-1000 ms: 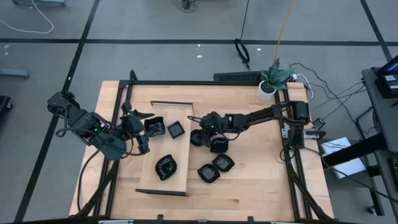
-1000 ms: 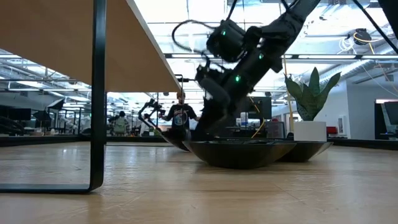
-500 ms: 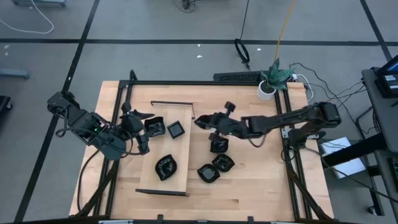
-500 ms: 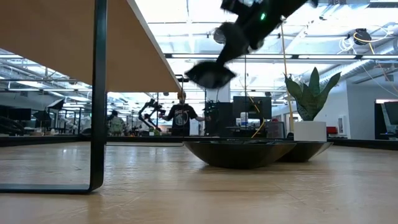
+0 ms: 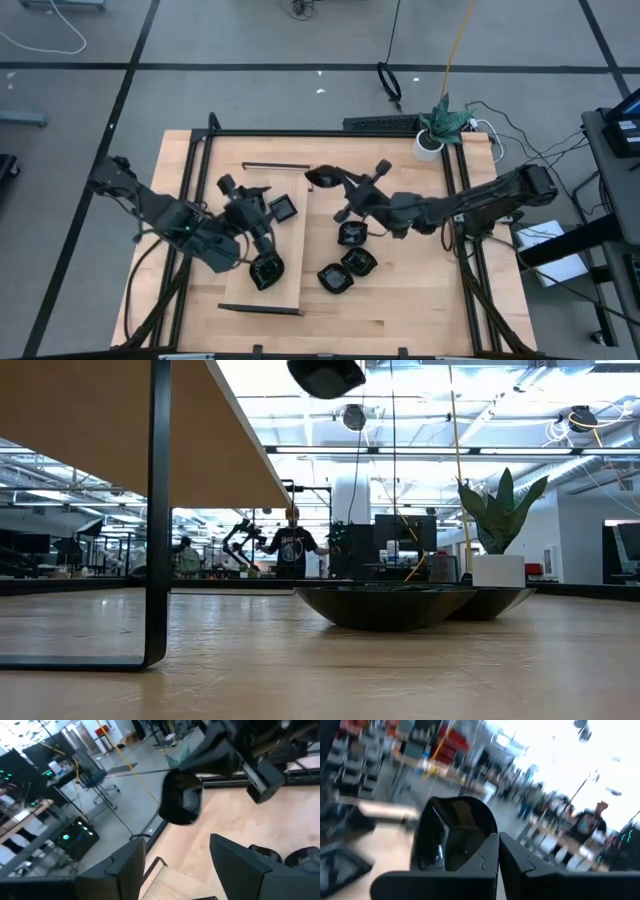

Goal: Pick & Place Mini shaped plates
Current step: Stack the leaf shaped plate on top of the leaf shaped plate on the shelf

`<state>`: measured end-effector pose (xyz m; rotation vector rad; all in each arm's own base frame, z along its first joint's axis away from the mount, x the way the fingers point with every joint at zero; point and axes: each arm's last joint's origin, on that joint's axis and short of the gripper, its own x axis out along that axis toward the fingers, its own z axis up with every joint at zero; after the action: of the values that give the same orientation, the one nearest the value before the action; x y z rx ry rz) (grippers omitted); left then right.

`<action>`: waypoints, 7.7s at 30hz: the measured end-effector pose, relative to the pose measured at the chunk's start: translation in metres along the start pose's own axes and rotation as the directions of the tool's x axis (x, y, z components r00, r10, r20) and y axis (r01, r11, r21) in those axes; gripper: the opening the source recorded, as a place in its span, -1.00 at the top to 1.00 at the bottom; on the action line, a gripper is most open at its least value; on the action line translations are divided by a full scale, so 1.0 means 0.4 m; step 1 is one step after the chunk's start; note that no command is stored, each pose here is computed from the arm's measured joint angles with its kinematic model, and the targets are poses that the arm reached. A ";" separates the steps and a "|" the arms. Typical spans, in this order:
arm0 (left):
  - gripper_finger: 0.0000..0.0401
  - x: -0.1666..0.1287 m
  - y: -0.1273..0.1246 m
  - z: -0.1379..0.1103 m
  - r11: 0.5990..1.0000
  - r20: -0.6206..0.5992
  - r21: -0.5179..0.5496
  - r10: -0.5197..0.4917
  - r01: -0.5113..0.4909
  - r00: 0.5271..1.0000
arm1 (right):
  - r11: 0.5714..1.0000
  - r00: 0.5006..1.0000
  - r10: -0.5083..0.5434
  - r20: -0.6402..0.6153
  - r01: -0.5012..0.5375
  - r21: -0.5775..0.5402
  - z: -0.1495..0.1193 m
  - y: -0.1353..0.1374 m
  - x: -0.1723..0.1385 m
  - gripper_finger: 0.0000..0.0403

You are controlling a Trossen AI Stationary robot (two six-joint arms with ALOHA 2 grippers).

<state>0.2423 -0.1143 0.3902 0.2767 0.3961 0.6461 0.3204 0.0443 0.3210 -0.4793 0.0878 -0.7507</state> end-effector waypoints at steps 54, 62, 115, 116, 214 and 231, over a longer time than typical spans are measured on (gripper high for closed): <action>-0.12 0.380 0.115 -0.148 0.750 0.577 -0.303 -0.347 0.588 0.740 | 0.983 0.922 -0.165 0.349 0.183 -0.019 -0.073 -0.070 -0.046 1.00; -0.12 0.433 0.086 -0.133 0.782 0.526 -0.341 -0.301 0.522 0.795 | 0.983 0.929 -0.160 0.333 0.181 -0.031 -0.075 -0.067 -0.044 1.00; 0.99 0.017 -0.022 -0.057 0.770 -0.493 -0.506 -0.628 0.388 0.602 | 0.987 0.966 -0.157 -0.204 0.152 -0.043 -0.180 0.059 -0.108 -0.08; 0.99 0.012 -0.024 -0.059 0.768 -0.504 -0.514 -0.631 0.383 0.590 | 0.988 0.967 -0.154 -0.202 0.148 -0.045 -0.179 0.061 -0.110 -0.08; 0.13 -0.024 0.107 -0.383 0.876 0.266 -0.128 -0.422 0.466 0.867 | 0.772 0.402 0.556 -0.727 -0.575 0.272 -0.474 0.101 -0.019 0.20; 0.13 -0.024 0.107 -0.383 0.872 0.266 -0.135 -0.425 0.470 0.865 | 0.701 0.354 0.652 -0.670 -0.618 0.356 -0.453 0.098 -0.023 0.90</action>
<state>0.1456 -0.0682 0.2724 0.0608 0.1607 0.1824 0.2941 0.0052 0.1416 -0.0089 1.0319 -0.1002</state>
